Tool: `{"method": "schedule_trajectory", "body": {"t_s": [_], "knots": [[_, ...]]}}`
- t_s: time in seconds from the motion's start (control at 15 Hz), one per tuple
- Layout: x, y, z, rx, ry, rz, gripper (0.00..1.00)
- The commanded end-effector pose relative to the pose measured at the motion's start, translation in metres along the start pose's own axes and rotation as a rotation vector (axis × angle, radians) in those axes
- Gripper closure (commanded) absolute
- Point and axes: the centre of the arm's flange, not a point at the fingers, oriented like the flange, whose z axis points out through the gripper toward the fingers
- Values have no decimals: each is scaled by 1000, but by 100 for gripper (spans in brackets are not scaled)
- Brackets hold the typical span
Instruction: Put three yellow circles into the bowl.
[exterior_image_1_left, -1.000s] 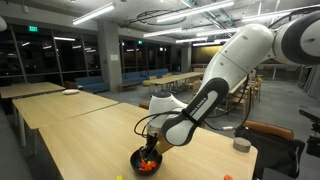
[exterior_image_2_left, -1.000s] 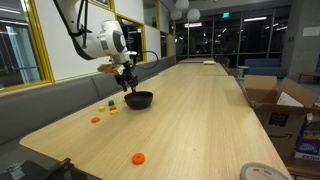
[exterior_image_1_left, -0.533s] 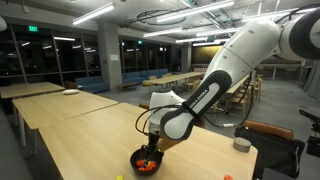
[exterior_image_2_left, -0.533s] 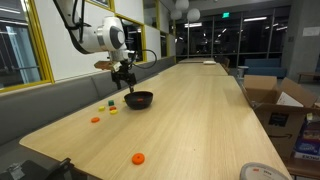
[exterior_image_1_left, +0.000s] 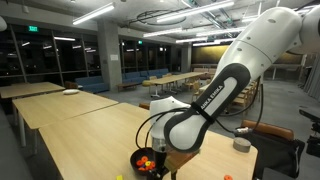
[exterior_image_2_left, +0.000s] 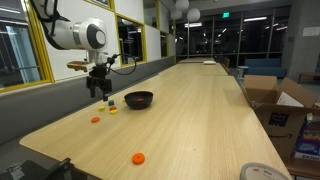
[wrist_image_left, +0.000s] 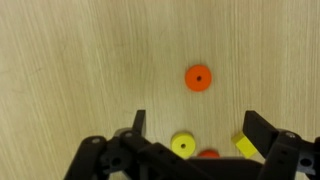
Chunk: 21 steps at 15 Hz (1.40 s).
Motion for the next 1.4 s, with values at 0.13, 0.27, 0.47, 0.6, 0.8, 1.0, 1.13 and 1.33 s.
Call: {"method": "schedule_trajectory", "body": {"t_s": [0.13, 0.27, 0.47, 0.6, 0.8, 1.0, 1.13, 1.33], "knots": [[-33, -20, 35, 26, -38, -16, 0], [-38, -22, 47, 31, -19, -10, 0], [-46, -22, 62, 42, 20, 2, 0], [-51, -23, 72, 45, 38, 4, 0], [-56, -25, 85, 30, 50, -3, 0], [-57, -28, 95, -10, 71, -22, 0], [-55, -30, 100, -46, 93, -39, 0], [-54, -30, 102, -91, 129, -60, 0]]}}
